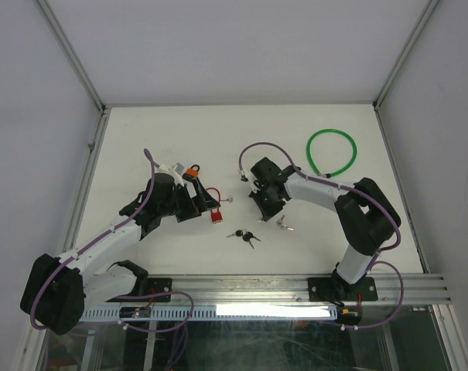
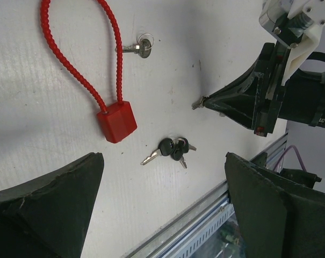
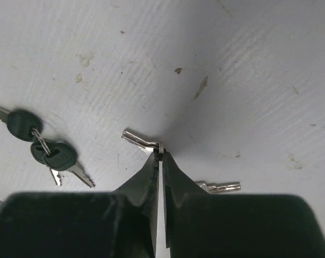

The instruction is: Unlock with the key

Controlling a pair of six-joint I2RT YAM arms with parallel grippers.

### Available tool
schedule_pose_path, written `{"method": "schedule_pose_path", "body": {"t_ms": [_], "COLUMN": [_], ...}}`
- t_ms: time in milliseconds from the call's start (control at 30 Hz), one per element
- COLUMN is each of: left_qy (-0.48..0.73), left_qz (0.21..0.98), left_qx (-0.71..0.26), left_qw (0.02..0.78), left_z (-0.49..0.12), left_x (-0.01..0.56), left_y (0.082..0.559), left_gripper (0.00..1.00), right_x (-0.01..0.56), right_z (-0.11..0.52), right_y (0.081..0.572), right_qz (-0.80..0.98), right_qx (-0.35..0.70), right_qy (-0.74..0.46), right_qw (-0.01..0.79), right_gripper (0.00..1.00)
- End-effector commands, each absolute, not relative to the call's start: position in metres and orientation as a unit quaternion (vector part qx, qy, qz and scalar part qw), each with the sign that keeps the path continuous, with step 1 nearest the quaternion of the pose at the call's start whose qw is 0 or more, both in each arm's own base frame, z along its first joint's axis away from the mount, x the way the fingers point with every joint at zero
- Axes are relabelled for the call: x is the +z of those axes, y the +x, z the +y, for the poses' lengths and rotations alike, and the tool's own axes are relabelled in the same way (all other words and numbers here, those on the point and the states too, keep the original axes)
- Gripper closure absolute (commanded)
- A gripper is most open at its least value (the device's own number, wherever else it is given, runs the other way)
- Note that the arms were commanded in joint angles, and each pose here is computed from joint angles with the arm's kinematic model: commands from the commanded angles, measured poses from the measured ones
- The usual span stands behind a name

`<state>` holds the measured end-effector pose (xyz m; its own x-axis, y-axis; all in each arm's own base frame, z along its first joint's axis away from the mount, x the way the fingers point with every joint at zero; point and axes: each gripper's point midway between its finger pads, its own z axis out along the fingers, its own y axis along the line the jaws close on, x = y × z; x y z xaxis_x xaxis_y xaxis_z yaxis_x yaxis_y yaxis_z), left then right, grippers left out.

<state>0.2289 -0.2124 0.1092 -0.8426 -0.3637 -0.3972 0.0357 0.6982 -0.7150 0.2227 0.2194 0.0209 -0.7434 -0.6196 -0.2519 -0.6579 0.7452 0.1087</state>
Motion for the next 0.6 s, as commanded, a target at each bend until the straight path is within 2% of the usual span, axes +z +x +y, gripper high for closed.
{"method": "schedule_pose_path", "body": {"t_ms": [0,167,333,567], "left_qy": [-0.071,-0.079,-0.089,-0.104], "left_qz": [0.867,0.860,0.847,0.821], "left_qx": [-0.404,-0.417,-0.438,-0.473], "left_qw": [0.283,0.285,0.289,0.301], "left_z": [-0.220,-0.223,-0.226,-0.234], "left_x": [0.130,0.135,0.143,0.161], "left_y": [0.233,0.234,0.234,0.236], "left_gripper": [0.01,0.01,0.03,0.12], "right_x": [0.039,0.063,0.100,0.141], "right_z": [0.249,0.269,0.285,0.300], "right_y": [0.228,0.228,0.236,0.241], "right_qz": [0.928,0.929,0.913,0.872], "right_qx": [0.163,0.222,0.288,0.356], "right_qy": [-0.308,-0.248,-0.170,-0.071], "right_qw": [0.131,0.164,0.233,0.329], "right_gripper": [0.98,1.00,1.00,1.00]}}
